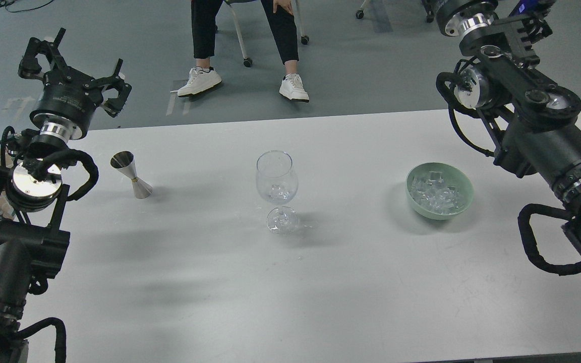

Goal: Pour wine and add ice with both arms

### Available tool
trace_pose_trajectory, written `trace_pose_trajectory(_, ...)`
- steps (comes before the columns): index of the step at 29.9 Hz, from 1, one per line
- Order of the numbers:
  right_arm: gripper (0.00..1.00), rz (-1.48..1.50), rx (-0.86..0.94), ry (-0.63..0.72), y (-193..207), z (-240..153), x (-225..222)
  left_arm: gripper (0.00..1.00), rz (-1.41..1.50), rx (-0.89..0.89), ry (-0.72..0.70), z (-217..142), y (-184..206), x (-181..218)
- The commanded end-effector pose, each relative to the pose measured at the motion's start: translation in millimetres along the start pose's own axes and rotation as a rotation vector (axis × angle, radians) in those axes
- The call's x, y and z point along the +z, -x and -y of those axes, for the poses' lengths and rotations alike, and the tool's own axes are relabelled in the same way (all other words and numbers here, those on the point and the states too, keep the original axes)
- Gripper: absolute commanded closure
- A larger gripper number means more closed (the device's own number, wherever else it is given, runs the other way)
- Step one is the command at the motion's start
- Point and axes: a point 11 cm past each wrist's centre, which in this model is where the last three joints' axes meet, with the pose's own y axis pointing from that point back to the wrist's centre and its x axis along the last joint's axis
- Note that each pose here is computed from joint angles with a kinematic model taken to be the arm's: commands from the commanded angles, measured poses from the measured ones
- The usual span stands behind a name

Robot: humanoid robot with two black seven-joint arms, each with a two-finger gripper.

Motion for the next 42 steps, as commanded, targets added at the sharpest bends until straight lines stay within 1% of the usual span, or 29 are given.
trace_pose_trajectory(1, 0.0, 0.148, 0.107, 0.025, -20, -3, 8, 0.03, -0.012, 0.026, -0.004, 0, -7, -5)
trace_pose_trajectory(5, 0.0, 0.272, 0.161, 0.046, -28, -10, 21, 0.03, -0.014, 0.057, -0.013, 0, -16, -9)
trace_pose_trajectory(9, 0.01, 0.346, 0.192, 0.085, -24, -22, 41, 0.03, -0.009, 0.11, -0.015, 3, -21, -7)
trace_pose_trajectory(15, 0.01, 0.404, 0.227, 0.095, -29, -26, 48, 0.03, 0.001, 0.128, -0.015, 3, -27, -6)
trace_pose_trajectory(20, 0.01, 0.452, 0.236, 0.127, -26, -26, 52, 0.03, 0.002, 0.12, -0.011, 9, -20, -3)
trace_pose_trajectory(23, 0.01, 0.461, 0.227, 0.151, -21, -26, 56, 0.03, 0.025, 0.096, -0.035, 16, -10, -8)
trace_pose_trajectory(27, 0.01, 0.451, 0.226, 0.184, -12, -28, 66, 0.03, 0.066, 0.107, -0.057, 28, -8, -10)
trace_pose_trajectory(32, 0.01, 0.394, 0.181, 0.182, 0, -17, 56, 0.03, 0.105, 0.116, -0.054, 38, -6, -5)
trace_pose_trajectory(42, 0.0, 0.392, 0.163, 0.161, 6, -14, 50, 0.03, 0.13, 0.093, -0.058, 45, 6, -6)
